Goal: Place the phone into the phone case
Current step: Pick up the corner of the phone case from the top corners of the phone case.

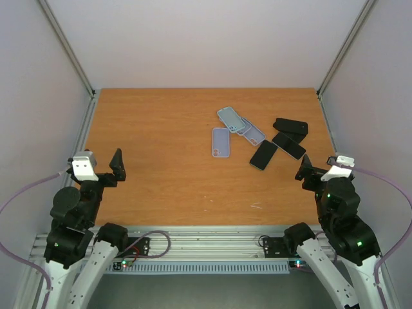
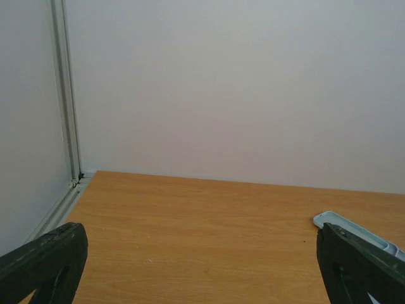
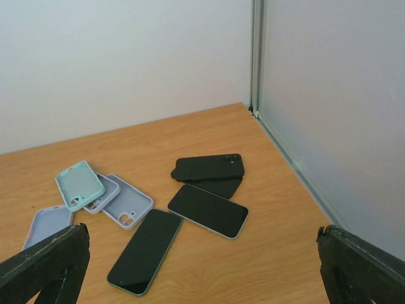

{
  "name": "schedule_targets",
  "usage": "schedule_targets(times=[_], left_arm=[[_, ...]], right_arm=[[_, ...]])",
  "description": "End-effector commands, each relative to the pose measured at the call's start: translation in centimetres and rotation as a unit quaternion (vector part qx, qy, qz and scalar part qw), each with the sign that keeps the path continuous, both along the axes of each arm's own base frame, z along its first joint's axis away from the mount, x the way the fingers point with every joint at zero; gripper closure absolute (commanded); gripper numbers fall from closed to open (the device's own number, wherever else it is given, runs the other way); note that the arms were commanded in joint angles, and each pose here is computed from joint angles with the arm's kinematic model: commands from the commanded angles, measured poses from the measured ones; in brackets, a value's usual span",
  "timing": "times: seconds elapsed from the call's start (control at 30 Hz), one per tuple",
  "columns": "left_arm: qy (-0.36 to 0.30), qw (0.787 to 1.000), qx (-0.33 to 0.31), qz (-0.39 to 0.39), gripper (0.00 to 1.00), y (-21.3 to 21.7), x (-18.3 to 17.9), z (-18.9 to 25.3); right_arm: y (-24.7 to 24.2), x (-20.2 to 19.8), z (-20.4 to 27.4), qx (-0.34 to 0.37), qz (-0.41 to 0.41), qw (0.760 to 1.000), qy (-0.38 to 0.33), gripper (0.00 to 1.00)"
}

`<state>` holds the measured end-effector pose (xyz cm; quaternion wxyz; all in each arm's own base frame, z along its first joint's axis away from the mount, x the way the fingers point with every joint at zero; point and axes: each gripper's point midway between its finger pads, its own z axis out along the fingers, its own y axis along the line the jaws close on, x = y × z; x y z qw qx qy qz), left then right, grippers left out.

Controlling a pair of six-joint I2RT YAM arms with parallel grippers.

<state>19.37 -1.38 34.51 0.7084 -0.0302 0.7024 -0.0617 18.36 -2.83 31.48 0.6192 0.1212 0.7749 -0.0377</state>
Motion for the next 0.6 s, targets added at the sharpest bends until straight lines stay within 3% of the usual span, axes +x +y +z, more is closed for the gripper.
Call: schedule_targets(times=[0.0,0.57], left_arm=[[-0.03,1.0,0.001,-0.001,0.01,-0.1,0.1,1.4],[-0.017,1.0,0.001,-0.023,0.01,-1.0,0.6,1.0]], right_arm=[[0.2,0.4,0.4,0.002,0.004,1.0,-0.006,0.02],[5.3,4.0,-2.0,0.043,0.098,0.991,0.082,0.02]])
